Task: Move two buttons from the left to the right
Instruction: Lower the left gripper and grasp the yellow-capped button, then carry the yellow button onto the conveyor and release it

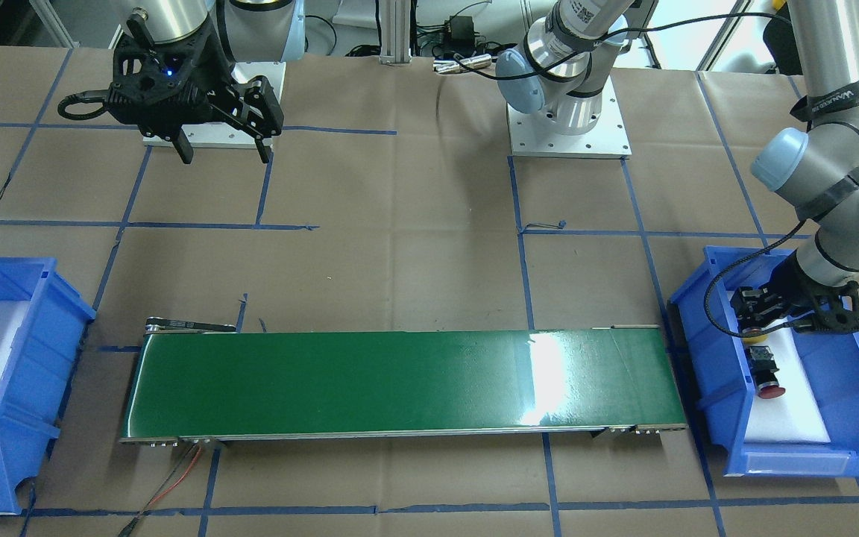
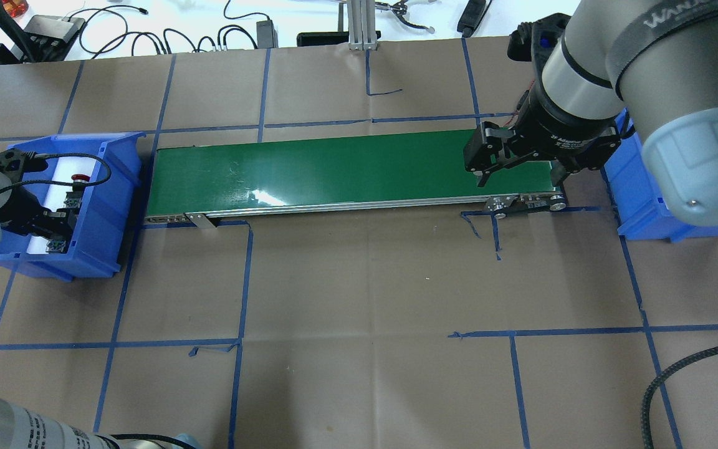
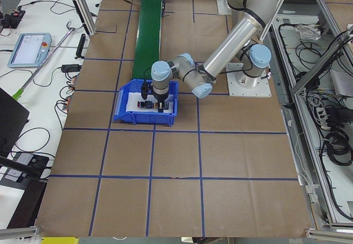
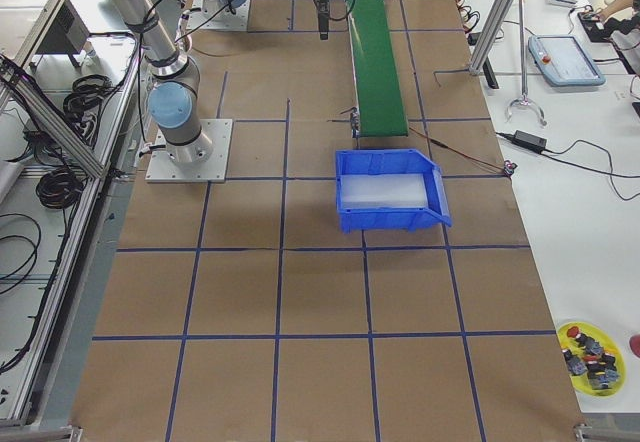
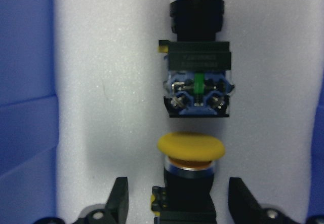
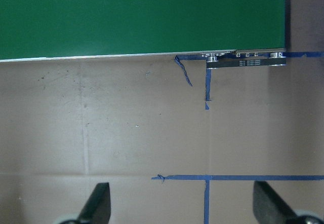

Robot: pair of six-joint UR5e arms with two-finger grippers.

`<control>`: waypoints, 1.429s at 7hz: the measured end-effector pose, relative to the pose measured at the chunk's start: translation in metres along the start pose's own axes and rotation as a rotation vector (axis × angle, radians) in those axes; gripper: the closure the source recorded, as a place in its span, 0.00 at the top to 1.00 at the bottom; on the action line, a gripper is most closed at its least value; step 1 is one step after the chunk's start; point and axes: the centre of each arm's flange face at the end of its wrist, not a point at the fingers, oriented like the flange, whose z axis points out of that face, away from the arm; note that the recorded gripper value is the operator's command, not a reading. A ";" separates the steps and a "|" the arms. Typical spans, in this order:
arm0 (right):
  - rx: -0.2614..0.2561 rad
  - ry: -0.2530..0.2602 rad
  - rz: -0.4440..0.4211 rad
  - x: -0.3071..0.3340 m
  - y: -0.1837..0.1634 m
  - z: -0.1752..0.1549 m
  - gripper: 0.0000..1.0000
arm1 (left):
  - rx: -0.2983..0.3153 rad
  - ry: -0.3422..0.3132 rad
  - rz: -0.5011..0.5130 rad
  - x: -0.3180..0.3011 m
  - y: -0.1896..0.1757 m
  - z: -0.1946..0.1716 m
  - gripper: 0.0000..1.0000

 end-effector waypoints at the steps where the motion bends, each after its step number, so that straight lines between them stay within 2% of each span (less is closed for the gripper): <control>1: 0.000 0.000 0.000 0.000 0.000 0.000 1.00 | 0.004 -0.004 0.000 -0.001 -0.002 -0.004 0.00; 4: 0.014 0.000 0.000 0.000 0.000 -0.007 1.00 | 0.033 -0.023 0.006 -0.008 -0.018 -0.057 0.00; 7: 0.016 0.001 -0.001 0.000 0.001 -0.008 1.00 | -0.002 -0.001 0.014 -0.015 -0.043 -0.124 0.01; 10: 0.019 0.001 -0.001 0.000 0.001 -0.009 1.00 | 0.011 -0.011 0.028 0.064 -0.081 -0.148 0.01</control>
